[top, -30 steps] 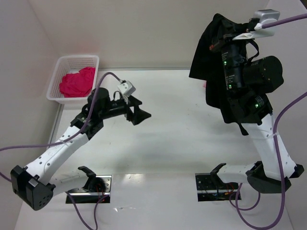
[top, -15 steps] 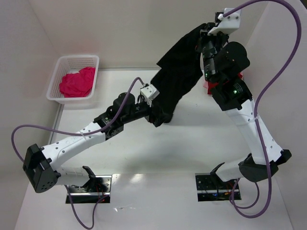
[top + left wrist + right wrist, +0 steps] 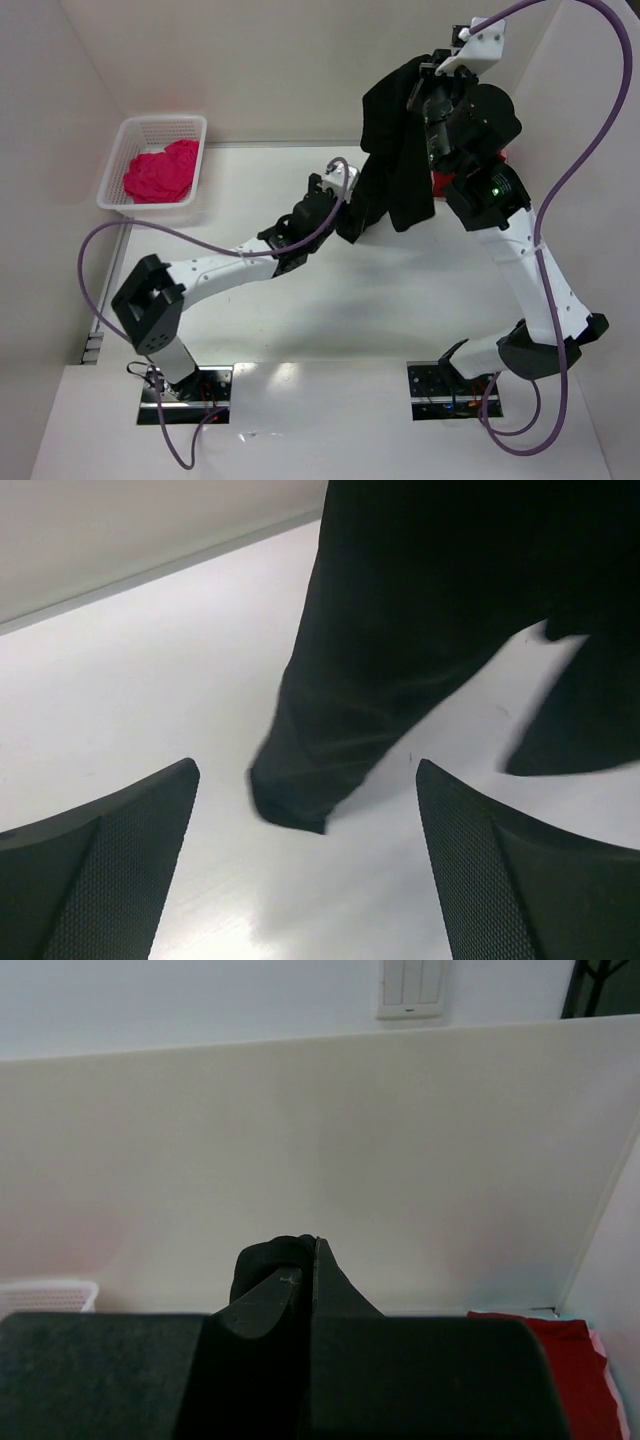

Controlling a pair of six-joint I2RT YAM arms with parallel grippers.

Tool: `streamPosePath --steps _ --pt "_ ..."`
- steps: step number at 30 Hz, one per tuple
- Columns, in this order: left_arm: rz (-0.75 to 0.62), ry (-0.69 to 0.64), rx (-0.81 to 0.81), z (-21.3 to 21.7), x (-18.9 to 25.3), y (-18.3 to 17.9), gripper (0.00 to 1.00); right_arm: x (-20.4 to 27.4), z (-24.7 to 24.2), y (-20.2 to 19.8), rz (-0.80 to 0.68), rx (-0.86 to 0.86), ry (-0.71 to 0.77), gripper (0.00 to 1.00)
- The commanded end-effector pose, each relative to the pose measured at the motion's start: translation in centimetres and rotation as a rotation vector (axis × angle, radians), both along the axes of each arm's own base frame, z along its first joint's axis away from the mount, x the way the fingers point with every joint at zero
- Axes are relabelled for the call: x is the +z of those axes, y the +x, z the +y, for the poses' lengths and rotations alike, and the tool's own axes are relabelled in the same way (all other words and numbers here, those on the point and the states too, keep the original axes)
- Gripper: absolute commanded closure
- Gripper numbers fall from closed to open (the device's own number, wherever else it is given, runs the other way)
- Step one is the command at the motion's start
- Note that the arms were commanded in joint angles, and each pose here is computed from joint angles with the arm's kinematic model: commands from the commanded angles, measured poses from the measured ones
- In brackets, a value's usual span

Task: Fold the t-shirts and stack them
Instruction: Flatten out the tshirt

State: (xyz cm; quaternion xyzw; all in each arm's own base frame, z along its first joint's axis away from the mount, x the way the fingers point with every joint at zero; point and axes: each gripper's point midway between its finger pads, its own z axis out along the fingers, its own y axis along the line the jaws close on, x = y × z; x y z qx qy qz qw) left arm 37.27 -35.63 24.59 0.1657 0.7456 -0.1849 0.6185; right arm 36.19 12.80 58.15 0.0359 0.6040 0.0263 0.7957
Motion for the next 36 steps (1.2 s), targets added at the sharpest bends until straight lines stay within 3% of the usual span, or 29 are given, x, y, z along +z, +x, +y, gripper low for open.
streamPosePath --steps 1,4,6,11,13,14,15,19,23,29,36 --pt "-0.153 -0.059 -0.036 -2.1 4.4 2.2 0.04 3.6 -1.3 -3.0 -0.098 0.054 0.082 1.00" --pt "-0.190 -0.111 -0.200 -4.5 4.7 1.6 0.12 3.7 -0.9 -3.3 -0.105 0.086 0.072 1.00" --pt "-0.181 -0.167 -0.243 -4.6 4.7 1.9 0.28 3.9 -1.2 -4.1 -0.120 0.095 0.077 1.00" --pt "-0.182 -0.220 -0.462 -6.7 5.2 0.4 0.58 4.5 -2.0 -5.2 -0.140 0.095 0.090 1.00" --pt "-0.180 -0.221 -0.530 -7.8 5.1 -0.2 0.60 4.7 -2.0 -5.2 -0.149 0.095 0.096 1.00" --pt "-0.172 -0.217 -0.567 -8.1 5.3 -0.7 0.56 4.7 -2.1 -5.2 -0.150 0.092 0.087 1.00" --pt "-0.171 -0.217 -0.613 -8.8 6.0 -1.0 0.39 4.7 -2.1 -5.2 -0.150 0.092 0.087 1.00" --pt "-0.091 -0.159 -0.710 -8.6 4.7 -2.8 0.07 4.6 -2.6 -5.2 -0.144 0.060 0.063 1.00" --pt "-0.084 -0.129 -0.716 -6.6 4.9 -4.4 0.01 4.5 -3.2 -5.3 -0.145 0.031 0.055 1.00" --pt "-0.018 -0.035 -0.674 -2.7 3.7 -6.6 0.01 4.2 -3.3 -5.4 -0.144 0.028 0.045 1.00" --pt "0.089 -0.066 -0.813 -3.9 1.5 -10.8 0.01 4.0 -2.6 -4.9 -0.139 0.052 0.052 1.00"
